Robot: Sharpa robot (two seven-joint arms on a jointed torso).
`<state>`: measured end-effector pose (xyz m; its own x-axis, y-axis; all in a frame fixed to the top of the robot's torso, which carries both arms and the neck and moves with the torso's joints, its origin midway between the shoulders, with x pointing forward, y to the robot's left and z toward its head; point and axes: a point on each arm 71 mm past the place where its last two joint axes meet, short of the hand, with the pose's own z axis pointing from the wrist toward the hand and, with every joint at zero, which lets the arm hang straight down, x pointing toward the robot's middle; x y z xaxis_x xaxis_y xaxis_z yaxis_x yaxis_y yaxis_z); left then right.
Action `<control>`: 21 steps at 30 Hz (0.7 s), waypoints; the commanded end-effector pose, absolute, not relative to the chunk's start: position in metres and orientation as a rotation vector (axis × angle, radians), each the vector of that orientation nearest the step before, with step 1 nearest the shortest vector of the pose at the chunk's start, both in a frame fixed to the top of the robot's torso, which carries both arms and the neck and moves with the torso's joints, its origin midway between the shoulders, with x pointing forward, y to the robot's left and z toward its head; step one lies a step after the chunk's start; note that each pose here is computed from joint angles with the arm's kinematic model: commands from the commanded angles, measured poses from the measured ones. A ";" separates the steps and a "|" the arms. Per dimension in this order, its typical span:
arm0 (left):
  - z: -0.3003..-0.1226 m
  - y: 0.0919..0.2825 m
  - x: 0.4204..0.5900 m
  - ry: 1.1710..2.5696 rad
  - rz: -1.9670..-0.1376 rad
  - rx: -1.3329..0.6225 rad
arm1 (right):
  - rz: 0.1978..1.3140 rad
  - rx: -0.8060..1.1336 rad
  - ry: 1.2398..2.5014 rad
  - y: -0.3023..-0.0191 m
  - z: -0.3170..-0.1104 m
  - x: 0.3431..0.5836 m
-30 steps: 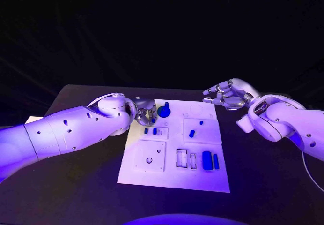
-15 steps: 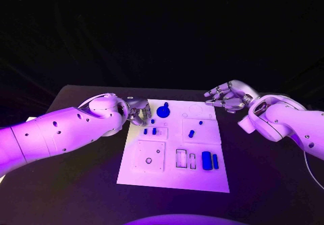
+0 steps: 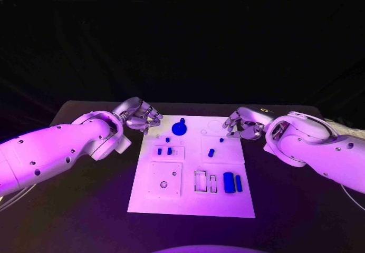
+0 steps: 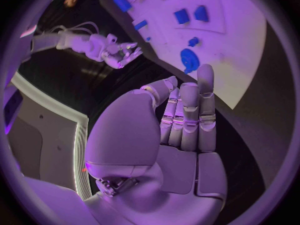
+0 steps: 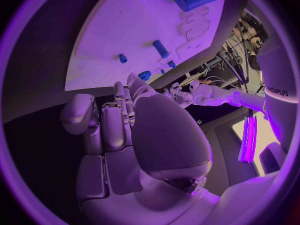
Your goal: Assemble the parts on the task board
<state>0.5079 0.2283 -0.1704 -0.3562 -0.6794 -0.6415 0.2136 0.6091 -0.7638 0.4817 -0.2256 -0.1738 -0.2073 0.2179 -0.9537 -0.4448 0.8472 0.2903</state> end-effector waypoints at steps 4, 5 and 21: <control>-0.169 0.232 0.500 1.395 -1.452 -1.197 | 0.381 -0.417 1.644 -0.213 -0.180 0.479; -0.170 0.232 0.498 1.385 -1.466 -1.217 | 0.370 -0.429 1.642 -0.212 -0.182 0.479; -0.172 0.231 0.491 1.374 -1.502 -1.287 | 0.341 -0.519 1.667 -0.190 -0.202 0.478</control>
